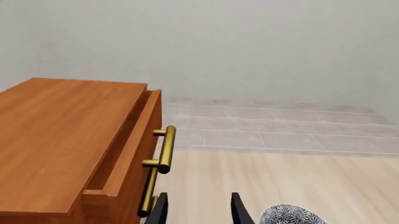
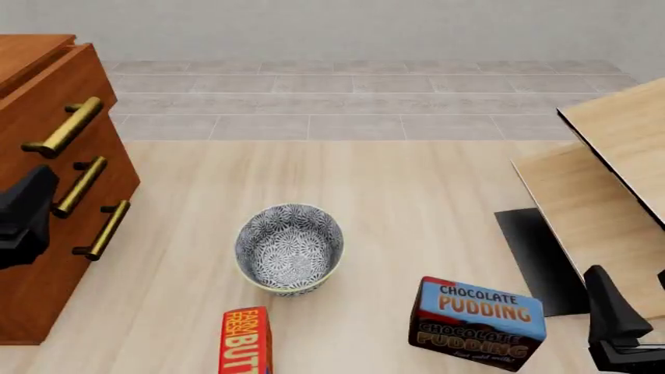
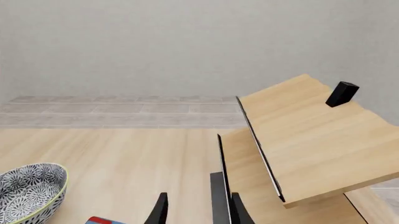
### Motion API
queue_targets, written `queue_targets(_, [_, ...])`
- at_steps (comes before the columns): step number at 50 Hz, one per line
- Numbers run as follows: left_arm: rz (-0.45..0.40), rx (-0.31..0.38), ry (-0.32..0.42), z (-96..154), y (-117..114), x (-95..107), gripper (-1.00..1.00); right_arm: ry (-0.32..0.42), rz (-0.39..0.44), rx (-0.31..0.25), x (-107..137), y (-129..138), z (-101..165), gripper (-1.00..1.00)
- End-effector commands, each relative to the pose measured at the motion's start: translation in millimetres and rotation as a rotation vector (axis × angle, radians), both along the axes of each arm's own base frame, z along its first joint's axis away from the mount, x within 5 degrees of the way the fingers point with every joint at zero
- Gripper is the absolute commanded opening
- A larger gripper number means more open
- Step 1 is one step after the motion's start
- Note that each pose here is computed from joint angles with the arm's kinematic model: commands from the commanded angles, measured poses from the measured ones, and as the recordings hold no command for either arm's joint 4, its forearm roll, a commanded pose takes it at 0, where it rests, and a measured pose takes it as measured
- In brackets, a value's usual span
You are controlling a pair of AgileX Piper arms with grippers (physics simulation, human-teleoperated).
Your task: Close the top drawer of the cabinet and put the bowl on top of it.
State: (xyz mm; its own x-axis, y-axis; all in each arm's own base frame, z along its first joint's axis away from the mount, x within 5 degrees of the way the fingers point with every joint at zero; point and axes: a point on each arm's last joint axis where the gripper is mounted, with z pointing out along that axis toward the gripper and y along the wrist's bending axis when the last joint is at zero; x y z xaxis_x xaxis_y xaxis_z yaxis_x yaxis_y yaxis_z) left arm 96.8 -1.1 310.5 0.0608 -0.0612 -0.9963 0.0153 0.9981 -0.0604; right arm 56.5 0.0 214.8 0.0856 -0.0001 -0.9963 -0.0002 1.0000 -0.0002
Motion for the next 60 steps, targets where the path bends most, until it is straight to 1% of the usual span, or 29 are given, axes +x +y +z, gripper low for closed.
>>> queue_targets(1, [0.018,-0.007,0.014,-5.5,1.8,8.6,1.00,0.000,0.000,0.000,0.0,0.0,-0.4,1.00])
queue_targets(8, [0.034,-0.005,0.021,-12.5,3.7,14.6,1.00,0.000,0.000,0.000,0.0,0.0,-0.4,1.00])
queue_targets(10, [0.040,-0.011,0.029,-14.0,4.4,16.6,1.00,0.000,0.000,0.000,0.0,0.0,-0.4,1.00])
queue_targets(11, [0.044,-0.029,0.048,-18.3,5.1,20.3,1.00,0.000,0.000,0.000,0.0,0.0,-0.4,1.00])
queue_targets(13, [0.041,-0.020,0.039,-17.8,4.6,19.5,1.00,0.000,0.000,0.000,0.0,0.0,-0.4,1.00])
queue_targets(14, [0.045,-0.029,0.042,-18.9,5.2,20.8,1.00,0.000,0.000,0.000,0.0,0.0,-0.4,1.00])
queue_targets(25, [0.044,-0.025,0.044,-23.1,5.3,29.8,1.00,0.000,0.000,0.000,0.0,0.0,-0.4,1.00])
queue_targets(33, [0.066,-0.022,0.049,-26.9,8.4,34.9,1.00,0.000,0.000,0.000,0.0,0.0,-0.4,1.00])
queue_targets(44, [0.122,-0.003,0.035,-28.3,15.3,30.4,1.00,0.000,0.000,0.000,0.0,0.0,-0.4,1.00])
queue_targets(49, [0.150,-0.008,0.026,-26.2,18.6,27.9,1.00,0.000,0.000,0.000,0.0,0.0,-0.4,1.00])
queue_targets(56, [0.166,-0.009,0.021,-24.8,20.5,27.1,1.00,0.000,0.000,0.000,-0.1,0.0,-0.4,1.00])
queue_targets(57, [0.167,0.021,0.004,-23.7,19.9,23.9,1.00,0.000,0.000,0.000,0.0,0.0,-0.4,1.00])
queue_targets(59, [0.171,0.006,0.013,-26.0,20.8,25.7,1.00,0.000,0.000,0.000,0.0,0.0,-0.4,1.00])
queue_targets(60, [0.176,0.016,0.011,-25.9,21.3,25.2,1.00,0.000,0.000,0.000,0.0,0.0,-0.4,1.00])
